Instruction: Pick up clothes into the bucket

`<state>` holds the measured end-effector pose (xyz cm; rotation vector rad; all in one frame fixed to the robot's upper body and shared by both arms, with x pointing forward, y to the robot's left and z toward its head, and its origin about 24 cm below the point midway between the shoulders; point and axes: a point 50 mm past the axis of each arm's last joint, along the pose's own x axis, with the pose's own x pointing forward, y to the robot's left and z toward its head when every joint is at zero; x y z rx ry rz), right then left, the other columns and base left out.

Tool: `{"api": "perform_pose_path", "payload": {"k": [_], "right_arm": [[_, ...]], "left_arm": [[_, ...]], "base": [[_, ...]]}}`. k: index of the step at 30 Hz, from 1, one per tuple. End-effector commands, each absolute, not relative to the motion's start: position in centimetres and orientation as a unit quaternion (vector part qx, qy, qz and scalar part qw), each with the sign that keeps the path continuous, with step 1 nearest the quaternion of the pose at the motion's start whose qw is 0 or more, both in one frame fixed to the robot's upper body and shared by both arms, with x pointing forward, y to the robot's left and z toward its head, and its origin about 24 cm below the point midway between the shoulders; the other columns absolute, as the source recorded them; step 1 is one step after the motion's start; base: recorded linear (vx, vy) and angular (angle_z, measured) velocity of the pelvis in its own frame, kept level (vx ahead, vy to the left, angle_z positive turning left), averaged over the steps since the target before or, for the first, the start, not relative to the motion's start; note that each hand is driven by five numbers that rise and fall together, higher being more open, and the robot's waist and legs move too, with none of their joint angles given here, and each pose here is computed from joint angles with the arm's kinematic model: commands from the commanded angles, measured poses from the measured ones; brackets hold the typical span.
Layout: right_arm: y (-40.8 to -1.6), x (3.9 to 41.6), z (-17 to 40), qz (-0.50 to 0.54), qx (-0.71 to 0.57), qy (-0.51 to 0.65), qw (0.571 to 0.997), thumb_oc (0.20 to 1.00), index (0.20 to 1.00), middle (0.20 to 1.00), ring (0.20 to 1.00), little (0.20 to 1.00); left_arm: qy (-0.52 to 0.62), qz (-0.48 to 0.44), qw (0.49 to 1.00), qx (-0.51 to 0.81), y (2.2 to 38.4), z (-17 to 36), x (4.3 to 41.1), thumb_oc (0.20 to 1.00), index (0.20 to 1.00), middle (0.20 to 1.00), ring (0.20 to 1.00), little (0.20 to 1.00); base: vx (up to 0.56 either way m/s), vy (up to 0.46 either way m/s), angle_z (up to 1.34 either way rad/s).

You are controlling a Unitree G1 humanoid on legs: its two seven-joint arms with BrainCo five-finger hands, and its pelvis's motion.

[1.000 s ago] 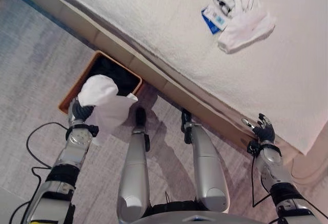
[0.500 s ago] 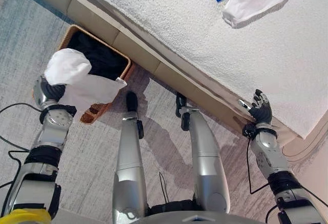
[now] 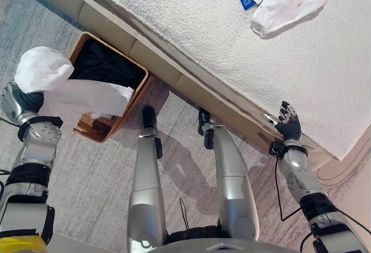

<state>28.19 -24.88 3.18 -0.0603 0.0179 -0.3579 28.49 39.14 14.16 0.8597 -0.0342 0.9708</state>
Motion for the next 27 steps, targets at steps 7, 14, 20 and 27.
{"api": "perform_pose_path", "payload": {"k": [7, 14, 20, 27], "right_arm": [[-25.2, 28.1, 4.5, -0.184, -0.023, -0.034, 0.982, 1.0, 1.0, 1.0, 1.0, 1.0], [-25.6, 28.6, 6.7, -0.192, -0.024, -0.081, 0.978, 1.0, 1.0, 1.0, 1.0, 1.0], [-25.4, 28.9, 10.0, -0.191, -0.026, -0.155, 0.969, 1.0, 1.0, 1.0, 1.0, 1.0], [-25.8, 28.8, 13.9, -0.208, -0.039, -0.237, 0.948, 1.0, 1.0, 1.0, 1.0, 1.0]], "left_arm": [[-0.024, 0.436, 0.784, 0.441, 39.4, 15.0, 28.7, 1.0, 1.0, 1.0, 1.0, 1.0], [-0.032, 0.385, 0.789, 0.478, 38.0, 15.5, 29.6, 1.0, 1.0, 1.0, 1.0, 1.0], [-0.029, 0.344, 0.786, 0.513, 37.3, 15.6, 30.0, 1.0, 1.0, 1.0, 1.0, 1.0], [0.002, 0.31, 0.8, 0.514, 37.2, 14.7, 30.1, 1.0, 1.0, 1.0, 1.0, 1.0]], "base": [[0.0, 0.0, 0.0], [0.0, 0.0, 0.0], [0.0, 0.0, 0.0], [0.0, 0.0, 0.0]]}}
